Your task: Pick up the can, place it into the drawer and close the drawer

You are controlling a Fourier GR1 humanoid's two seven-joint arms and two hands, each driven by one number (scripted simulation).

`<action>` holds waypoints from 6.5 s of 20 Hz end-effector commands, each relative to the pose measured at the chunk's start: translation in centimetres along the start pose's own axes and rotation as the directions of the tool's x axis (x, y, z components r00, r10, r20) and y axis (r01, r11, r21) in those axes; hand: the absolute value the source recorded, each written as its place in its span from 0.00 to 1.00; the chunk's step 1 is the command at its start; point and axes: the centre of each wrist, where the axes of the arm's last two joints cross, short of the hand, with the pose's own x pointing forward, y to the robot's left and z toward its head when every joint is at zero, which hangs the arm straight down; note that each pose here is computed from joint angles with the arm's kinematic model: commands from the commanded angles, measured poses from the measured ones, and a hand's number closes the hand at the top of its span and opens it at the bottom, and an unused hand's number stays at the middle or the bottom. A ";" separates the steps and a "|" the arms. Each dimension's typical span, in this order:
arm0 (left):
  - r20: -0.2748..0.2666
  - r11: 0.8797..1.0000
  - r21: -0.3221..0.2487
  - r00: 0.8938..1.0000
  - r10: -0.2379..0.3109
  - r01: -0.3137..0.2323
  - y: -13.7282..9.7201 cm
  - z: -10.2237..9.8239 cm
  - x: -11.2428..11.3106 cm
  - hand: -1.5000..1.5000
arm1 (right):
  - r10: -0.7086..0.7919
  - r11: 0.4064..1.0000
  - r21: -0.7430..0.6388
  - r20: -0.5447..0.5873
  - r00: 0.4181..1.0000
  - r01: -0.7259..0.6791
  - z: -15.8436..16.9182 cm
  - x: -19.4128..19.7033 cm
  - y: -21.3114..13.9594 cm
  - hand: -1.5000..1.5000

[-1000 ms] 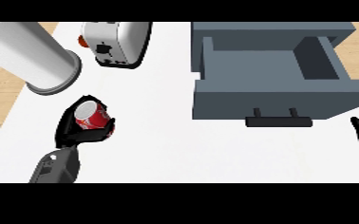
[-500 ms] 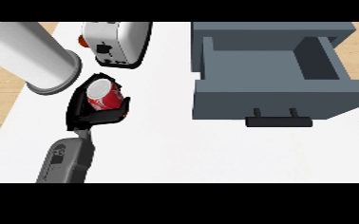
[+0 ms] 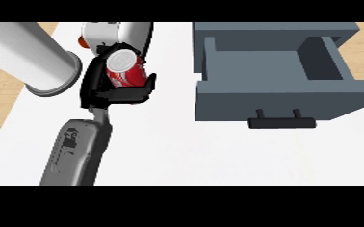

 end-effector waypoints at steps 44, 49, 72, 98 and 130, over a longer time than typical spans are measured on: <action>-0.015 0.978 -0.073 0.981 -0.196 0.194 -19.5 -13.3 13.8 1.00 | 0.005 0.999 0.048 0.005 1.000 -0.006 -2.7 -0.7 1.7 0.00; 0.011 0.969 -0.047 0.970 -0.242 0.242 -19.1 -12.7 10.9 1.00 | -0.007 0.998 0.057 0.010 1.000 0.006 -2.7 0.4 1.5 0.00; -0.006 0.933 0.078 0.936 -0.352 0.352 -17.7 -12.2 6.2 0.00 | 0.022 0.995 0.100 0.048 0.999 -0.027 -4.8 0.1 1.4 0.00; 0.039 0.974 0.153 0.984 -0.176 0.168 -19.0 -12.1 8.4 0.00 | 0.484 0.835 0.105 0.325 0.813 -0.540 -5.6 4.2 3.3 0.00; 0.023 0.969 0.159 0.981 -0.195 0.189 -11.8 -11.6 13.0 0.00 | 0.895 0.391 0.047 0.213 0.392 -0.919 -13.7 -13.4 11.0 0.00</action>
